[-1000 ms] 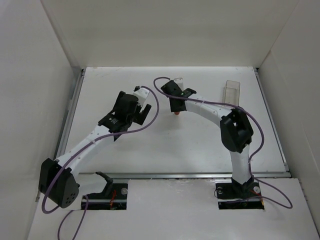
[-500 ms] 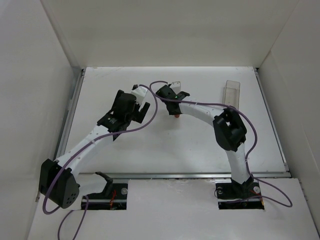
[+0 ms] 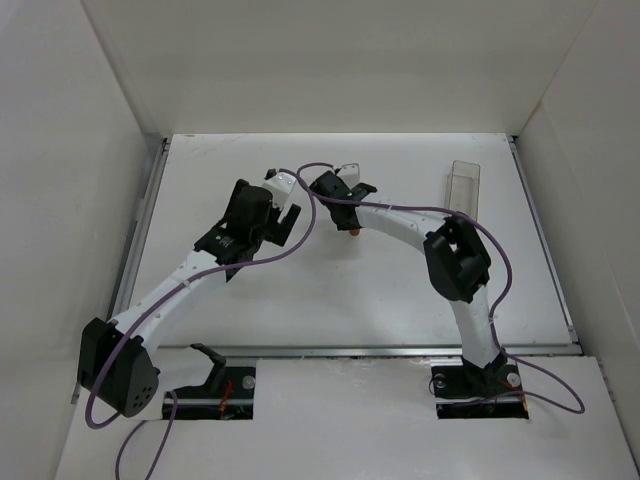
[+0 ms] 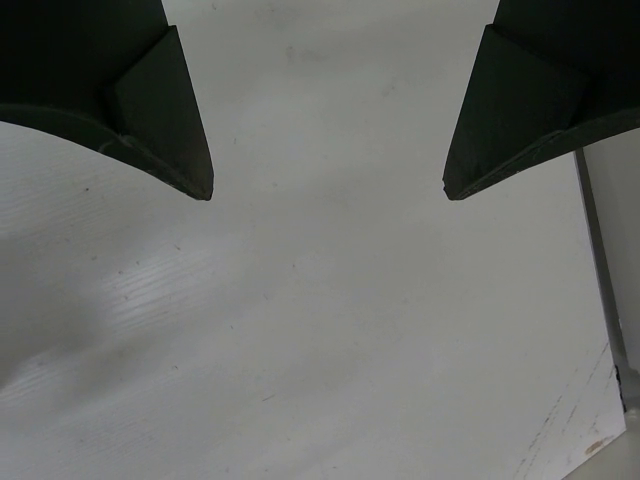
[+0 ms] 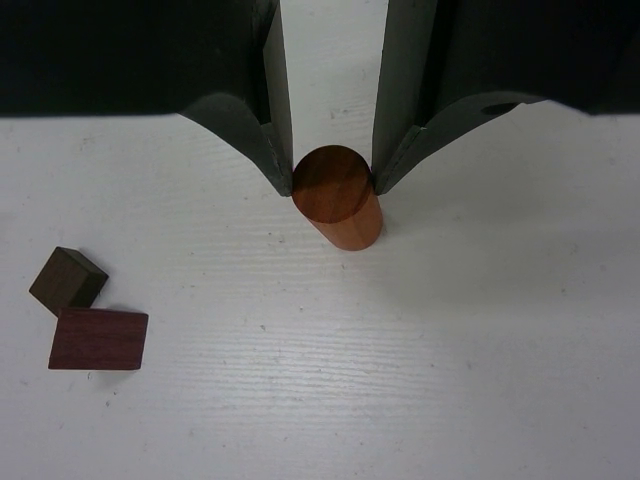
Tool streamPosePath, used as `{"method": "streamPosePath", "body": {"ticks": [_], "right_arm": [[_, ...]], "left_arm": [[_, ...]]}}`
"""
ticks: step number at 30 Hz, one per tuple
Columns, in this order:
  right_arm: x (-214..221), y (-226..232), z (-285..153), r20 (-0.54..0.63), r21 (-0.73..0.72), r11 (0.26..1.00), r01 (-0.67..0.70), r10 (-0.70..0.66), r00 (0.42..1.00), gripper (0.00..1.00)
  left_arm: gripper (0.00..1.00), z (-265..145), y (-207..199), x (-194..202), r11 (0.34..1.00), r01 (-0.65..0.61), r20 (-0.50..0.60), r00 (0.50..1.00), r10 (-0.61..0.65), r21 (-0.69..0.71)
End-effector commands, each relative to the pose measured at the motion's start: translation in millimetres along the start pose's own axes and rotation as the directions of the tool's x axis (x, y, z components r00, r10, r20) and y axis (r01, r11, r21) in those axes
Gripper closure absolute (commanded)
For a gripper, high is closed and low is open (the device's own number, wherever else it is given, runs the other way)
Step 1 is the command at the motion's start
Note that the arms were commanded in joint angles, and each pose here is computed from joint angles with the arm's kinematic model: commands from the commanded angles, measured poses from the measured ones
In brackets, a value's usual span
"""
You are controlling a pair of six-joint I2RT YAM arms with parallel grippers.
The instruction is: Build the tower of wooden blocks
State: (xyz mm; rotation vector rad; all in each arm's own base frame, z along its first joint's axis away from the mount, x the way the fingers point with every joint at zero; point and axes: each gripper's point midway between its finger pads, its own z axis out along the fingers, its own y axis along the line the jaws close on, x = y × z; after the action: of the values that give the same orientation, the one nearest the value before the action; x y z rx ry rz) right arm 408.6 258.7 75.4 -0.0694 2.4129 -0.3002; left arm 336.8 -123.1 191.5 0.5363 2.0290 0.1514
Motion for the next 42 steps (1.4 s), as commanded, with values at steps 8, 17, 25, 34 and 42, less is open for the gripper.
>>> {"method": "streamPosePath", "body": {"ticks": [8, 17, 25, 34, 42], "right_arm": [[-13, 12, -18, 0.012, -0.068, 0.998, 0.003, -0.002, 1.000, 0.64], [-14, 8, -15, 0.011, -0.062, 0.998, 0.006, -0.005, 1.000, 0.40], [-53, -50, -31, 0.038, -0.082, 0.980, -0.183, 0.187, 0.982, 0.14], [-57, -159, -10, -0.026, -0.210, 0.915, -0.345, 0.348, 0.937, 0.21], [-38, -178, 40, -0.177, -0.162, 0.842, -0.514, 0.488, 0.855, 0.35]], "left_arm": [[0.00, -3, -1, -11, 1.000, 0.001, 0.048, 0.999, -0.002, 0.017], [0.00, -3, 0, -11, 1.000, -0.008, 0.049, 0.999, 0.008, 0.016], [0.00, -3, 0, -11, 1.000, -0.008, 0.049, 0.999, 0.008, 0.016], [0.00, -2, 7, -13, 1.000, 0.004, 0.058, 0.998, -0.003, -0.015], [0.00, 1, 3, -14, 1.000, -0.007, 0.062, 0.998, 0.007, 0.004]]}}
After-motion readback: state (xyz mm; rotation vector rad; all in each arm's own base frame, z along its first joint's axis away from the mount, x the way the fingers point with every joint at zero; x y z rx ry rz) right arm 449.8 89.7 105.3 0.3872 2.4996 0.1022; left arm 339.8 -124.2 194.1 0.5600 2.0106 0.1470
